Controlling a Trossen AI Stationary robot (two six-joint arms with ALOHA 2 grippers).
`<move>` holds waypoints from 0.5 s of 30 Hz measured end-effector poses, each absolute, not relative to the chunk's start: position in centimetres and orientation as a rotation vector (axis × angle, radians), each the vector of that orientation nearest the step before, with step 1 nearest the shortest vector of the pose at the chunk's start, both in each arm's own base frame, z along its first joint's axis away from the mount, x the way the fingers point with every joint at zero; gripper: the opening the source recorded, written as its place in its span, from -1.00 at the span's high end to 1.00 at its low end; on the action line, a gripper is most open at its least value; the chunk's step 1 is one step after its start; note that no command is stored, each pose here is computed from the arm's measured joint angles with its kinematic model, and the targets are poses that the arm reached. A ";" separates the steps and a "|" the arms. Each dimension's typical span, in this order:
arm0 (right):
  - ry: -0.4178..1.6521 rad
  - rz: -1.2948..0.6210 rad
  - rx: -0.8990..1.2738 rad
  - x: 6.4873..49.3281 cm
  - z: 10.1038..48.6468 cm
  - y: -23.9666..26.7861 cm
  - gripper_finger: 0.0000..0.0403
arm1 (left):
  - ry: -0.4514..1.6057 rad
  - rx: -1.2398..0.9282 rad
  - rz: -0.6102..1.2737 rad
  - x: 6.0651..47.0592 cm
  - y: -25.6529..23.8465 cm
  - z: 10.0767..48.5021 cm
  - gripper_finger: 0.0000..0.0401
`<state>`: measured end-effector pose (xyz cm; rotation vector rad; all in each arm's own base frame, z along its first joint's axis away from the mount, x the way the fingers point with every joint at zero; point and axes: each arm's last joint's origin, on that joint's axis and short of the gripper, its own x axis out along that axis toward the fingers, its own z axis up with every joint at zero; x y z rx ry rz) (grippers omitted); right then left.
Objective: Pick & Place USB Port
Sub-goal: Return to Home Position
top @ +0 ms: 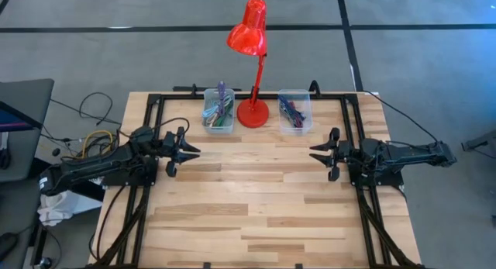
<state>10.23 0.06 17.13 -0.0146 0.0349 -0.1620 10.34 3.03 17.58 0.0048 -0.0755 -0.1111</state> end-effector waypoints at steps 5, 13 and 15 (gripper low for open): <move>0.037 -0.162 -0.004 10.2 17.1 0.1 0.47 | -0.076 0.005 -0.111 10.3 3.0 17.6 0.57; 0.092 -0.163 -0.008 10.2 16.6 0.1 0.47 | -0.085 0.007 -0.182 10.5 2.3 17.7 0.57; 0.092 -0.164 0.020 10.2 16.5 0.1 0.47 | -0.096 0.010 -0.226 10.5 1.8 17.8 0.57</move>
